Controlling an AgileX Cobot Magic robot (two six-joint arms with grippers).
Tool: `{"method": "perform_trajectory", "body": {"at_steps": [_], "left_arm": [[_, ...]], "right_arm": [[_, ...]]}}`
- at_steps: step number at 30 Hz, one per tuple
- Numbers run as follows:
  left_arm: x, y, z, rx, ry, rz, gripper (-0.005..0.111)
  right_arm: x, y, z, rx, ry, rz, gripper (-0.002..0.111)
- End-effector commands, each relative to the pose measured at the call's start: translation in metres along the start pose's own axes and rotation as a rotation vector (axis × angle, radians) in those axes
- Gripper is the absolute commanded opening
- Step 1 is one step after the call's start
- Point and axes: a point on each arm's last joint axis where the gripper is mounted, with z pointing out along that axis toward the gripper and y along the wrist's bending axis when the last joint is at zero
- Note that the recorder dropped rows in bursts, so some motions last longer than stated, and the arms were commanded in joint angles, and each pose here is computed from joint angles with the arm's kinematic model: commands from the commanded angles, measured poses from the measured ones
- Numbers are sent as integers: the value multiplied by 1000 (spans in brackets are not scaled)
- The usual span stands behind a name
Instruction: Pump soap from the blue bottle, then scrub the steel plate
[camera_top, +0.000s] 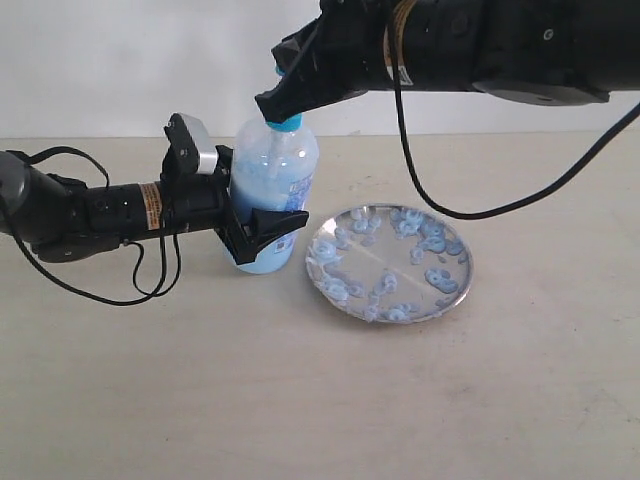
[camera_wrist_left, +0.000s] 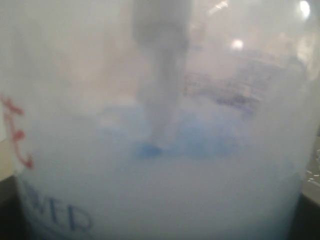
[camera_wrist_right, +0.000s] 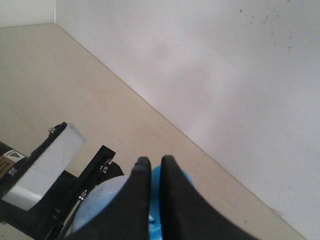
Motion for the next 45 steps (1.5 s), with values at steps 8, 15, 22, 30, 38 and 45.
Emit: {"method": "perform_trajectory", "body": {"at_steps": [8,15,22,30,38,45], "left_arm": [[-9,-1,1,23,-44,34,4],[-10,-2,1,34,-52,38,4],[-9,-3,1,45,-48,45,4],[-10,-1,1,24,-55,23,4],[-13,7,-3,-71,-174,-136,4],[12,1,-12,-166,-155,-216,4]], "right_arm": [[35,11,14,5,135,86,0],[62,28,11,1,253,65,0],[64,27,10,18,272,55,0],[26,19,12,5,147,-185,0],[-61,-6,-46,160,-68,-155,0],[-72,-2,-133,209,-162,-142,0]]}}
